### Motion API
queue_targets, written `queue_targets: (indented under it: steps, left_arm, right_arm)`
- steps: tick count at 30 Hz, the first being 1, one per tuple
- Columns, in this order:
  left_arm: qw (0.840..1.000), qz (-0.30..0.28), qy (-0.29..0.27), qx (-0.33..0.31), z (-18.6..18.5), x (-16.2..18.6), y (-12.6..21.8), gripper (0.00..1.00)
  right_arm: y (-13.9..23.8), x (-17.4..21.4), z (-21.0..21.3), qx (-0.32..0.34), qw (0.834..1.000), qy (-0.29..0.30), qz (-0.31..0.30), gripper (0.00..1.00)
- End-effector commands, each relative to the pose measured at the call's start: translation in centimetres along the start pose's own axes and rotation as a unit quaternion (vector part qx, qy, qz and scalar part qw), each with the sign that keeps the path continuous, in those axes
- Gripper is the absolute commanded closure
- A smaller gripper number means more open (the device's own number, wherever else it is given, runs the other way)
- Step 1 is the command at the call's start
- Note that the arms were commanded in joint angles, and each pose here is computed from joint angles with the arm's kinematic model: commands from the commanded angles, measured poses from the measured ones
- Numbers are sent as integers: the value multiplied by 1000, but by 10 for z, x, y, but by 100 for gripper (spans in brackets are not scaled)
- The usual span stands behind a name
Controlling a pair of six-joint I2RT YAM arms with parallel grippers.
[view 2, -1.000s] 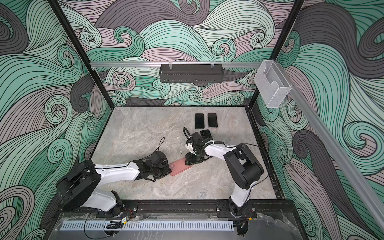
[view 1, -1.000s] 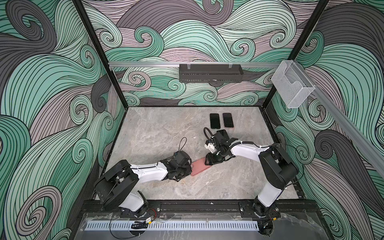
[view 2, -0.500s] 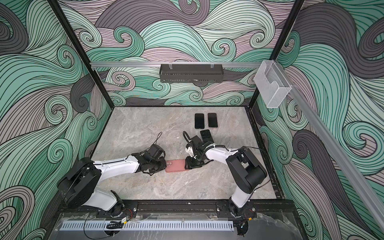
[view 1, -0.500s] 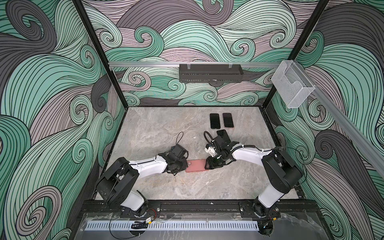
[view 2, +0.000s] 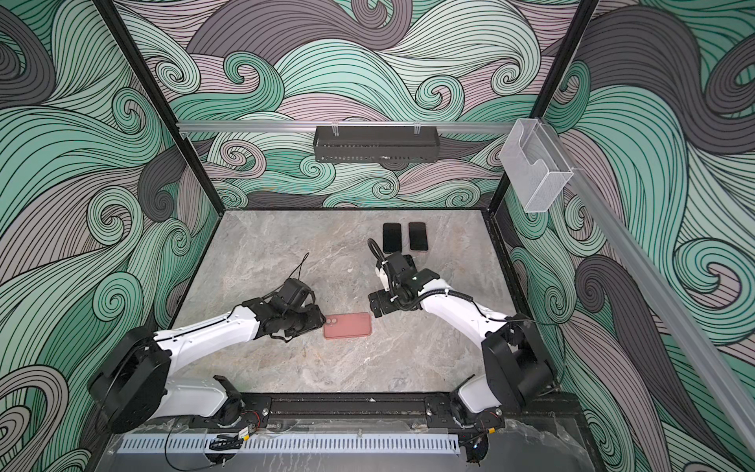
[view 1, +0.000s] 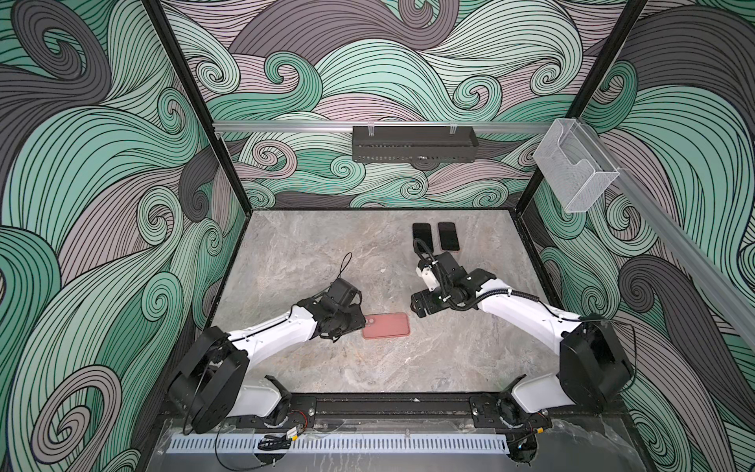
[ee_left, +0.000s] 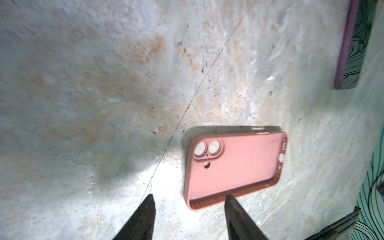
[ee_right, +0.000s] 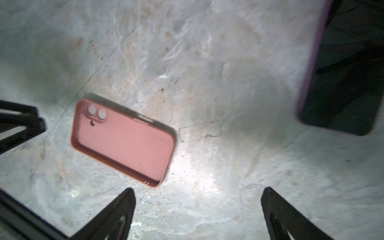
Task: Put the phone into the phone case
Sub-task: 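Release the pink case with both grippers and move the right gripper toward the black phones, then grasp a black phone with the right gripper and lift it toward the left gripper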
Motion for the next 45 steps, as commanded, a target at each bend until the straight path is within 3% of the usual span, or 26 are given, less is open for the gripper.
queue_targets:
  steps: [1,6,13,26,45]
  left_arm:
    - [1000,-8,-29,3,-5,-6,24,35]
    - [998,-38,-50,6,-1,-10,51,19]
    - [995,-62,-76,24,4,-7,80,3]
    - [991,-89,-82,62,12,0,102,1]
    - [989,-97,-95,54,10,-5,103,1]
  right_arm:
    - [1,6,-44,72,997,13,41,0]
    - [-7,-11,-82,87,995,-27,47,0]
    - [-41,-25,-113,97,990,-31,94,4]
    - [-90,-23,-132,57,987,-74,128,13]
    - [-103,-3,-131,29,982,-99,158,34]
Point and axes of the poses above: each gripper's point midway between its finger pads, its own y axis back along the fingers, its own z axis along the line the jaws close on, x = y × z, the point moved 2 cm from there along y, back along the fingers, and after that the axes turned 11 degrees about y, right-handed, at the moved point
